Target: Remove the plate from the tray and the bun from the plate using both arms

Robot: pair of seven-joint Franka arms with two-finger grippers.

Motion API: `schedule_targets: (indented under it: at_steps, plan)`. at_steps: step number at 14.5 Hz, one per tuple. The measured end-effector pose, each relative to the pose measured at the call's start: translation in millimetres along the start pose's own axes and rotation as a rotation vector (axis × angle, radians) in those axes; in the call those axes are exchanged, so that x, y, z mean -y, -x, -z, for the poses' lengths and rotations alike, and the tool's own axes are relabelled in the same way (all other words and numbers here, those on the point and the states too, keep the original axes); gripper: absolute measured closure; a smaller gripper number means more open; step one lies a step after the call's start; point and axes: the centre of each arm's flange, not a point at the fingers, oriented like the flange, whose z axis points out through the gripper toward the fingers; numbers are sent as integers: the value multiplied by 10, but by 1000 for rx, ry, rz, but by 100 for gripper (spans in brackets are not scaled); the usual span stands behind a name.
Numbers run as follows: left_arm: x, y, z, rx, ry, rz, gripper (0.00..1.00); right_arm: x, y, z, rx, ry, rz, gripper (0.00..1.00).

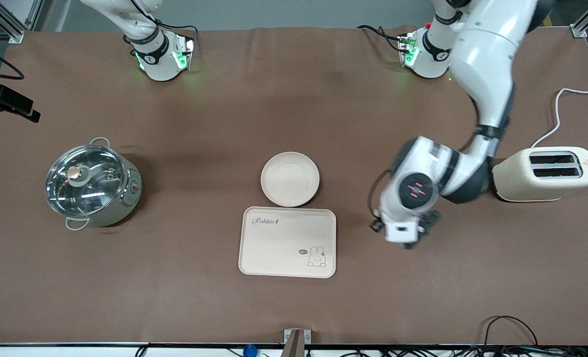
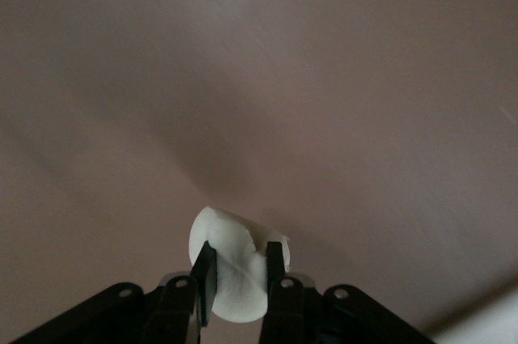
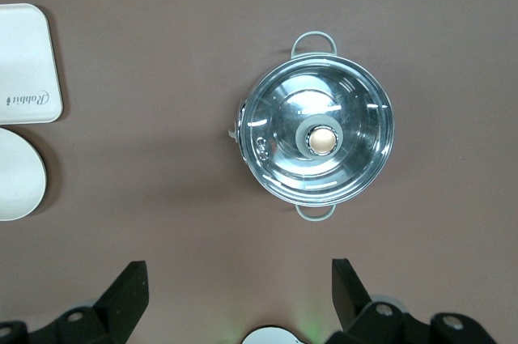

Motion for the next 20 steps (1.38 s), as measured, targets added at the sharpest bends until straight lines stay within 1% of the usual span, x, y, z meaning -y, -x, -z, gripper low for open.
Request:
schedule_targets:
  at_steps: [1, 2, 3, 5, 6, 7, 8, 9, 10, 12, 13, 14, 17, 20]
  plan:
    - [151, -307, -178, 14, -18, 16, 70, 1, 5, -4, 4, 0, 0, 0]
    - [265, -525, -336, 30, -27, 29, 70, 1, 6, -5, 6, 0, 0, 0]
    - [336, -652, -458, 41, -33, 37, 70, 0, 6, -5, 6, 0, 0, 0]
    - [360, -698, -612, 48, -26, 35, 67, 2, 7, -5, 6, 0, 0, 0]
    - [338, -657, -655, 46, -16, 29, 63, 0, 7, -5, 6, 0, 0, 0]
    - [314, -606, -683, 45, -9, 21, 63, -2, 6, -4, 6, 0, 0, 0]
    - [295, -566, -693, 46, -6, 16, 58, -2, 6, -5, 6, 0, 0, 0]
    - [283, -549, -688, 45, -2, 13, 49, -2, 6, -4, 6, 0, 0, 0]
    - [280, -549, -676, 44, 0, 13, 38, -2, 6, -5, 6, 0, 0, 0]
    - [279, -564, -577, 36, 11, 15, 20, -6, 6, -5, 6, 0, -1, 0]
    - [285, -575, -456, 29, 17, 11, 9, -6, 6, -5, 6, 0, -1, 0]
    - [310, -578, -280, 21, 15, -15, 1, -6, 6, -4, 5, 0, -1, 0]
    - [501, -643, 512, -26, 30, -190, 0, -7, 6, -4, 5, 0, -1, 0]
    - [878, -788, 1351, -90, 53, -339, 0, -7, 6, -4, 5, 0, -1, 0]
